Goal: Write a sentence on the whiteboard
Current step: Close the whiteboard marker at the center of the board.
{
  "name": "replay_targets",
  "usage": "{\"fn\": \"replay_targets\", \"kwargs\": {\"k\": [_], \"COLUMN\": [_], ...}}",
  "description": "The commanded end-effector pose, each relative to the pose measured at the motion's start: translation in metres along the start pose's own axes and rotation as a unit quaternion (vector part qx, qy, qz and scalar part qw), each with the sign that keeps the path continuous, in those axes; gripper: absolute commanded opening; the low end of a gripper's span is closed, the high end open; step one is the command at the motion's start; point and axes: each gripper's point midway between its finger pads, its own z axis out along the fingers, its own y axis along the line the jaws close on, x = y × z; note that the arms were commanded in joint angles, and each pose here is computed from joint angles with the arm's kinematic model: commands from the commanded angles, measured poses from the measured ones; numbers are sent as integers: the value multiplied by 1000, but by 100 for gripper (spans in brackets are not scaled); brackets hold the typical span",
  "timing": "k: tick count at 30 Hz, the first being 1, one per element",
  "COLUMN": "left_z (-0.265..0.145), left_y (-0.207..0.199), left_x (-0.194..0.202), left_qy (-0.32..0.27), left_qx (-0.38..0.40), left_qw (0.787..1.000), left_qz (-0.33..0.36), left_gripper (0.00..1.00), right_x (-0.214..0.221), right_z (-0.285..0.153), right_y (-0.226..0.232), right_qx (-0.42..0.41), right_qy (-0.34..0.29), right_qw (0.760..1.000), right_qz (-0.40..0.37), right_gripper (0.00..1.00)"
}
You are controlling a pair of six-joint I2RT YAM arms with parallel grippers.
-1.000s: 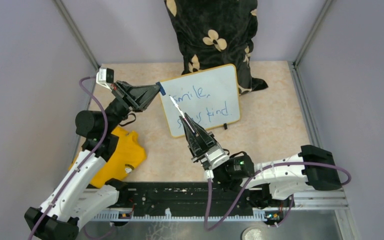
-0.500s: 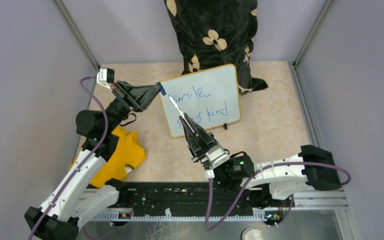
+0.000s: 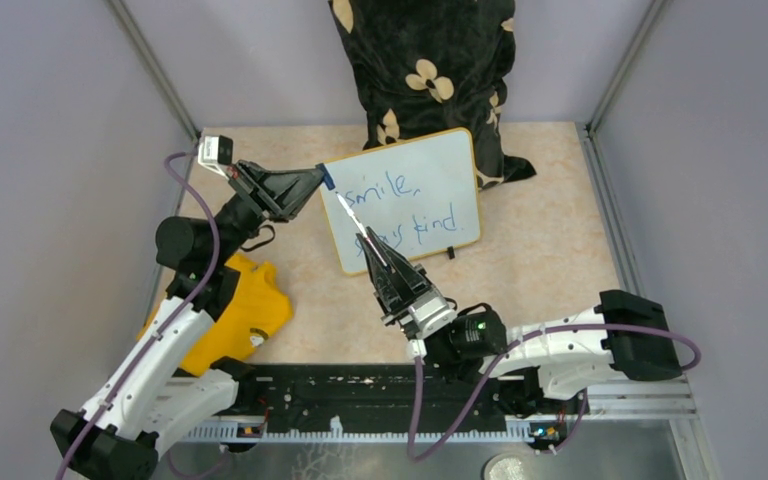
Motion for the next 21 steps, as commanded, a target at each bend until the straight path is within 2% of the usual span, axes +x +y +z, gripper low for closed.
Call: {"fn": "replay_targets", "kwargs": {"k": [1,21], "left_z": [3,1], "left_y": [-10,-15], "left_x": [3,7], "left_qy": [10,10], "left_qx": [13,19], "left_qw": [1000,1000], "left_qz": [6,10], "left_gripper": [0,0], "right_x": [-33,-31], "right_z": [12,11], "right_y": [-38,-39], "right_qx": [82,84], "right_qy": [-56,-53], "right_qw": [993,993], "right_qz": [62,59], "right_gripper": [0,0]}}
